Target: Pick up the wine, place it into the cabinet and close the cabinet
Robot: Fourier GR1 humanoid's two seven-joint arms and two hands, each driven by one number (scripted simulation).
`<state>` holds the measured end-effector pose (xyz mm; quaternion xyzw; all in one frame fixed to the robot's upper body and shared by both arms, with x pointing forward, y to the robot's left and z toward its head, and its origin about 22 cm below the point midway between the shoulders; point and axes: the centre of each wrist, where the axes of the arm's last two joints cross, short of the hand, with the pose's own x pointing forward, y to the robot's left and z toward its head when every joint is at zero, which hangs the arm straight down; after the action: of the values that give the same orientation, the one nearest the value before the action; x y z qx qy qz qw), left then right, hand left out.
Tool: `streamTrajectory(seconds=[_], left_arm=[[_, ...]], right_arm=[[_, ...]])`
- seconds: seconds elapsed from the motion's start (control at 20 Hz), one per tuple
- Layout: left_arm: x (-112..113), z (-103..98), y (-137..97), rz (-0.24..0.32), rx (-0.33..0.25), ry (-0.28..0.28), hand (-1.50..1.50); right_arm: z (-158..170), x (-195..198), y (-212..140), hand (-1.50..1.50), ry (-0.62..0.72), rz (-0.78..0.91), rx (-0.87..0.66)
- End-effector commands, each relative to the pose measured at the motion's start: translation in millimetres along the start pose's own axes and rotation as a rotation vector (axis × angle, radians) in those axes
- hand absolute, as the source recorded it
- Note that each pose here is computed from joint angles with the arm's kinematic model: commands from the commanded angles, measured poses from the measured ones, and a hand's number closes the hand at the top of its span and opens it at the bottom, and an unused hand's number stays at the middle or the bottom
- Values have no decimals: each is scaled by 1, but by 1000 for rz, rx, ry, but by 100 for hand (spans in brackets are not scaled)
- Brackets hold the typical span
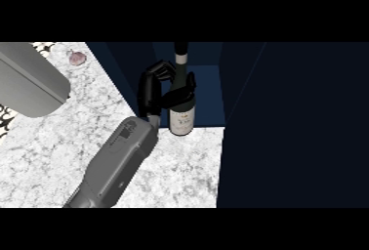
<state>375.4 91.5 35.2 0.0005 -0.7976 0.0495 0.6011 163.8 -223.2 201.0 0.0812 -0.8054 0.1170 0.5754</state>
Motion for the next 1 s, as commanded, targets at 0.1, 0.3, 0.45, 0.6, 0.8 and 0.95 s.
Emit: streamTrajectory(seconds=[0.1,0.3,0.45,0.6,0.8,0.95], left_arm=[[-3,-25,16,-43,36,25,150],[-5,-32,4,-42,31,11,150],[9,-45,-4,-94,40,-58,150],[5,-48,-7,-115,48,-84,150],[6,-58,0,-139,86,-104,150],[-1,-61,9,-140,96,-100,150]], right_arm=[[37,31,3,-150,-57,-35,56],[20,9,-6,-150,-45,-43,41],[20,12,4,-150,-38,-41,57],[17,10,-6,-150,-51,-41,47],[19,10,-2,-150,-51,-36,56],[14,11,10,-150,-54,-55,54]])
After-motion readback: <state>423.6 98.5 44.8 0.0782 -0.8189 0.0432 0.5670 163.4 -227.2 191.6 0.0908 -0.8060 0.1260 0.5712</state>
